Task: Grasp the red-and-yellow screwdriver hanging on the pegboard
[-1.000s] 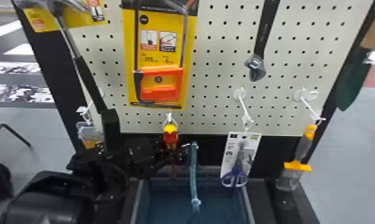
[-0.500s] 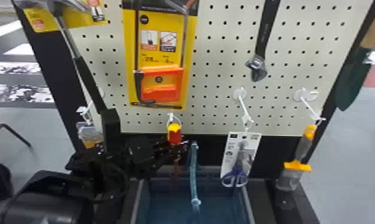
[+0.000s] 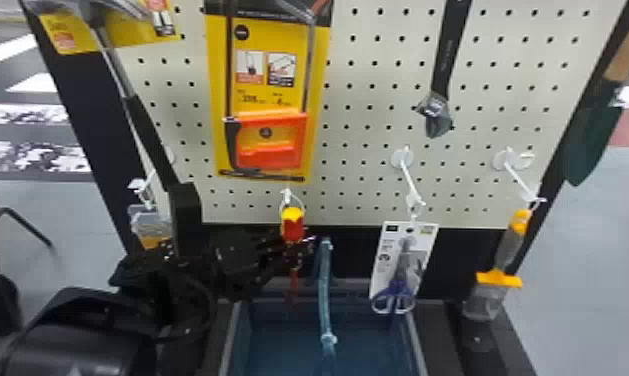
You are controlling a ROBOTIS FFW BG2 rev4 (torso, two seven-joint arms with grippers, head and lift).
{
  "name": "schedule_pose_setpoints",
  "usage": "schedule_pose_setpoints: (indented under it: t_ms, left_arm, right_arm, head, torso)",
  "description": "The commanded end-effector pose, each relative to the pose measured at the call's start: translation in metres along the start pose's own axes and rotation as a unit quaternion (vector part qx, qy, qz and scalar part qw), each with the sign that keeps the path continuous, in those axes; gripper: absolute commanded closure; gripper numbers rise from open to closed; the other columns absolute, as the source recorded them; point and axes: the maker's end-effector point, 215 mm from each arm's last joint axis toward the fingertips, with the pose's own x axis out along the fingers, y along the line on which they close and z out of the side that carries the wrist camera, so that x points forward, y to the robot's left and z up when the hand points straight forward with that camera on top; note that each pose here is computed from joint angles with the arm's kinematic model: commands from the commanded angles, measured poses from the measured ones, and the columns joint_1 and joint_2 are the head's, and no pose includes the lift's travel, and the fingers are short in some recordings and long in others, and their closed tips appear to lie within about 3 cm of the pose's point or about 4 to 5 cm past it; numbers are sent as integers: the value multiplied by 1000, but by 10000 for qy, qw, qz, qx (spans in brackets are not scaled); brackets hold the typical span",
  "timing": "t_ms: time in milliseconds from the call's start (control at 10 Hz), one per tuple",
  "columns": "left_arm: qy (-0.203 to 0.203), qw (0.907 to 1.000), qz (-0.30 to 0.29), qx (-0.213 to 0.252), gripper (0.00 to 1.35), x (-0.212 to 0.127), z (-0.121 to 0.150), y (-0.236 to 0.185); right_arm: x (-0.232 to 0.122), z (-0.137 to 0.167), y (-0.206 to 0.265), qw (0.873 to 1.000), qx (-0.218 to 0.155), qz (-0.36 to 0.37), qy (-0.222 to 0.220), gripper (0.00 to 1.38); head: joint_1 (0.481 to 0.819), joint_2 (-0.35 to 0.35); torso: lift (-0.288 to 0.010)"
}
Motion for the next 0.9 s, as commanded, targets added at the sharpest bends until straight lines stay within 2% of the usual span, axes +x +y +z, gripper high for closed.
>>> schedule_pose_setpoints:
  t_ms: [0, 800]
  left_arm:
    - [3, 10000, 8, -8, 1039, -1, -1, 0]
    - [-13, 10000, -1, -42, 1039, 0, -2, -3]
  right_arm:
    - [0, 0, 0, 10000, 0, 0, 0, 102]
    - [1, 0, 0, 10000, -4, -2, -1, 102]
  head:
    - [549, 0]
    - [549, 0]
  torso:
    - [-100]
    - [-100]
